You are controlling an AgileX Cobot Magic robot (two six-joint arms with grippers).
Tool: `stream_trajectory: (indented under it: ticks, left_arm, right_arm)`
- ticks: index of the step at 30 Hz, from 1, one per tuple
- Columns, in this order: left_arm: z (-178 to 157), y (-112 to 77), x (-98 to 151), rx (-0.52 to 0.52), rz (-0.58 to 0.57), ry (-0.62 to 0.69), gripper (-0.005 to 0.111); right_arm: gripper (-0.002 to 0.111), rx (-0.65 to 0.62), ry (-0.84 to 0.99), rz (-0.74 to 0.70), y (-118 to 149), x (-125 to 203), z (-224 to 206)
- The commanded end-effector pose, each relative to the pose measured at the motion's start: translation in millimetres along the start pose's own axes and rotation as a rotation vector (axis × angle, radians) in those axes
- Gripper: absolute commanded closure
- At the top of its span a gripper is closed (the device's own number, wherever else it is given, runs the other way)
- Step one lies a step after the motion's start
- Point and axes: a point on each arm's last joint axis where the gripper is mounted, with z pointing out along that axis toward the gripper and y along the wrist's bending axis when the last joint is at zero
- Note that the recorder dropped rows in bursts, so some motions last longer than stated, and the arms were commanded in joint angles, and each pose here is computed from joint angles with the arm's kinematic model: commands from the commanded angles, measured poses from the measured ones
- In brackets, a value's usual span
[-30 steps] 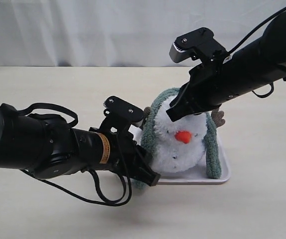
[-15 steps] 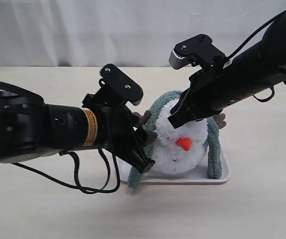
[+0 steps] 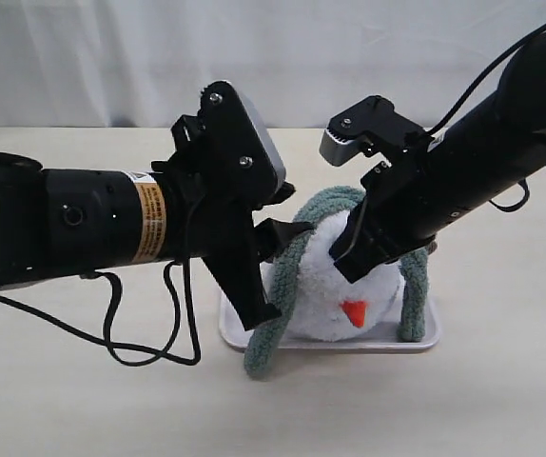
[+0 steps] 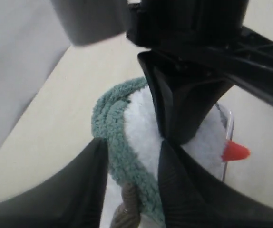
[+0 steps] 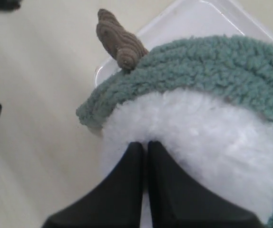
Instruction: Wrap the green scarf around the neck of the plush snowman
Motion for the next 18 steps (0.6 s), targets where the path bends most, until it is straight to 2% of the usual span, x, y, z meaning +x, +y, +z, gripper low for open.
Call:
stream_trajectory:
  ticks: [1, 6, 12, 18]
  left_arm:
    - [6, 7.5, -1, -0.01, 0.072, -0.014, 0.089]
    - [22, 22.4, 16, 0.003, -0.019, -0.072, 0.107]
    - [42, 24.5, 22, 0.076, -0.07, -0.234, 0.107]
    - [69, 34.4, 30, 0.054, -0.091, -0.147, 0.107]
  right_arm:
    - [0.104, -0.018, 0.049, -0.024, 2, 7, 3]
    - [0.104, -0.017, 0.048, -0.025, 1, 7, 3]
    - [0.104, -0.013, 0.043, -0.035, 1, 6, 3]
    - [0.104, -0.013, 0.043, -0.035, 1, 6, 3]
